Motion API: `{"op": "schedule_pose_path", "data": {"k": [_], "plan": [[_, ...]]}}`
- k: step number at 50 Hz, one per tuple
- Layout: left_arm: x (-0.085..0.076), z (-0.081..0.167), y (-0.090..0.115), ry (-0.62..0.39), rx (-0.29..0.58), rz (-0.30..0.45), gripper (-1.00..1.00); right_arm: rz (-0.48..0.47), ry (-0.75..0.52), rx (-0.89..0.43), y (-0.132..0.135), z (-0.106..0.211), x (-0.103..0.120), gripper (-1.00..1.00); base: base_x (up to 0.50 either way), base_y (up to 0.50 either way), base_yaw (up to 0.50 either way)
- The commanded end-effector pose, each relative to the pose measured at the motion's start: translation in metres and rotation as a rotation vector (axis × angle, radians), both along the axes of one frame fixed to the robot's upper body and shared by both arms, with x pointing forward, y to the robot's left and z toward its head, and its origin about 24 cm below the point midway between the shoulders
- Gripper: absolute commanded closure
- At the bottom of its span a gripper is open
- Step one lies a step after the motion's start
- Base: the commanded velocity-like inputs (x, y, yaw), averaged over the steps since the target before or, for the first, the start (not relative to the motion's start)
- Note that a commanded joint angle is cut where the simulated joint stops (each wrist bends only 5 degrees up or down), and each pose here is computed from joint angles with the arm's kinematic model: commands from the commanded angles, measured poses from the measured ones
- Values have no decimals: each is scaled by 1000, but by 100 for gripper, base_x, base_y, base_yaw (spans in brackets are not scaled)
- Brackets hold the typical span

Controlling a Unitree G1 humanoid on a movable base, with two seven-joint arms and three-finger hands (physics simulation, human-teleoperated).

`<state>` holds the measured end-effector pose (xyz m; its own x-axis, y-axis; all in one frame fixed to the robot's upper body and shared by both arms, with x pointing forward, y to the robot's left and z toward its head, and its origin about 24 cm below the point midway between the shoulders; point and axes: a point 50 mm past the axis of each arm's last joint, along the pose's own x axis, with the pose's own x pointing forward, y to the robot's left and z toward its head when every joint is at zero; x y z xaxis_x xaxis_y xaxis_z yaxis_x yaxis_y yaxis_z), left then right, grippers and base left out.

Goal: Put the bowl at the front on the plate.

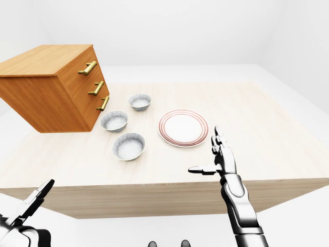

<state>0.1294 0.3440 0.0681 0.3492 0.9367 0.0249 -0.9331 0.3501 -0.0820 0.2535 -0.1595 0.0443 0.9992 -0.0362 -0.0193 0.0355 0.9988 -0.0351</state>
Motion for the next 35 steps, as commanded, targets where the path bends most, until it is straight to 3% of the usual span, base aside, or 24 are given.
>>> {"op": "schedule_pose_path", "data": {"k": [1,8,15,35], "plan": [[0,0,0,1,-2,2,-100,0,0,3,0,0,0,-100,0,0,0],[2,-13,-1,62,-22,14,-100,13,0,-7,2,0,0,-100,0,0,0],[0,-13,-1,57,-28,15,-100,46,-32,2,3,2,-2,-100,3,0,0],[-2,-12,-1,47,-28,34,-100,27,-14,1,2,2,-1,-100,50,0,0]]}}
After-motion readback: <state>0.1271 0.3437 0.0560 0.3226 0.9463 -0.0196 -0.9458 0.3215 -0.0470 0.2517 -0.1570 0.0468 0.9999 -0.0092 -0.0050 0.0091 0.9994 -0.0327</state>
